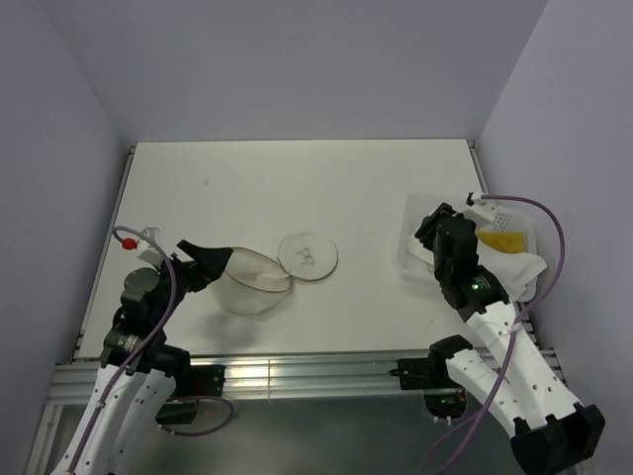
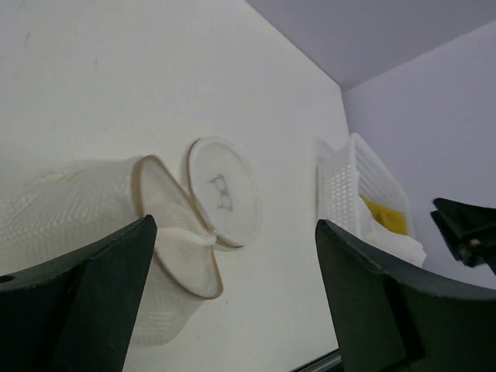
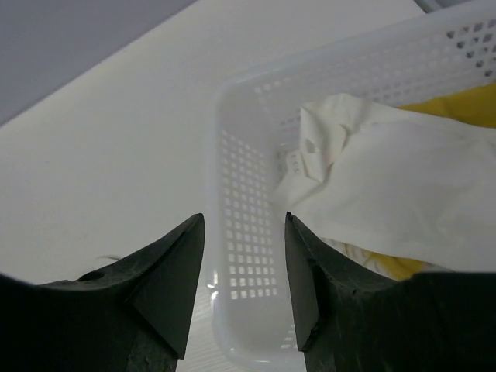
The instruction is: Place the bra in the laundry bag and zip it closed
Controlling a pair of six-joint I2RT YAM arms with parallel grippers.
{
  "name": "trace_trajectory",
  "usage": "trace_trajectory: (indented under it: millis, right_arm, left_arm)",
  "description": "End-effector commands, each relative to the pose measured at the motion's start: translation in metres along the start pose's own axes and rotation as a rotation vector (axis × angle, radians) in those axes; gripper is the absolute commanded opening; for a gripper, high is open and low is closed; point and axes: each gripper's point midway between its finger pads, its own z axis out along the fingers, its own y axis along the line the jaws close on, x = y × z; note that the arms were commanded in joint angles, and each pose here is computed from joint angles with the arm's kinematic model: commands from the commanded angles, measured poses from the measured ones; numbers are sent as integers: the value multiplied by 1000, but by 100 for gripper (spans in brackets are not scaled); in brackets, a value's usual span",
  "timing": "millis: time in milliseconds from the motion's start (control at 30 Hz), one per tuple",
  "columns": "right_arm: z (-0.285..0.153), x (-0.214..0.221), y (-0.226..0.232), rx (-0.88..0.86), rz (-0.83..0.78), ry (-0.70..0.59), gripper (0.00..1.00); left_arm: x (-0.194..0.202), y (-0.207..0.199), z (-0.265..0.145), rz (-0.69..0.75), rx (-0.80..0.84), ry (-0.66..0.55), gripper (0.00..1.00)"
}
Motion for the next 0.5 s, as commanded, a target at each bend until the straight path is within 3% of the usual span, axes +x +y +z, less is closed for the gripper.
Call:
trace_trajectory:
  millis: [0,200,367,467]
  right_arm:
    - [13,20,-39,175,-75,50,53]
    - [46,46,-78,317,-73,151,56]
    - [62,53,-110,431,-57,200,75]
    - [69,58,-122,483,-52,248,79]
  left_arm:
    - [-36,-56,-19,130,147,-55,92]
    - [-50,-96,-50,317,281,-57,93]
    - [-33,-106,-54,437,369,26,93]
    - [-19,-100,-48,483,377,72,93]
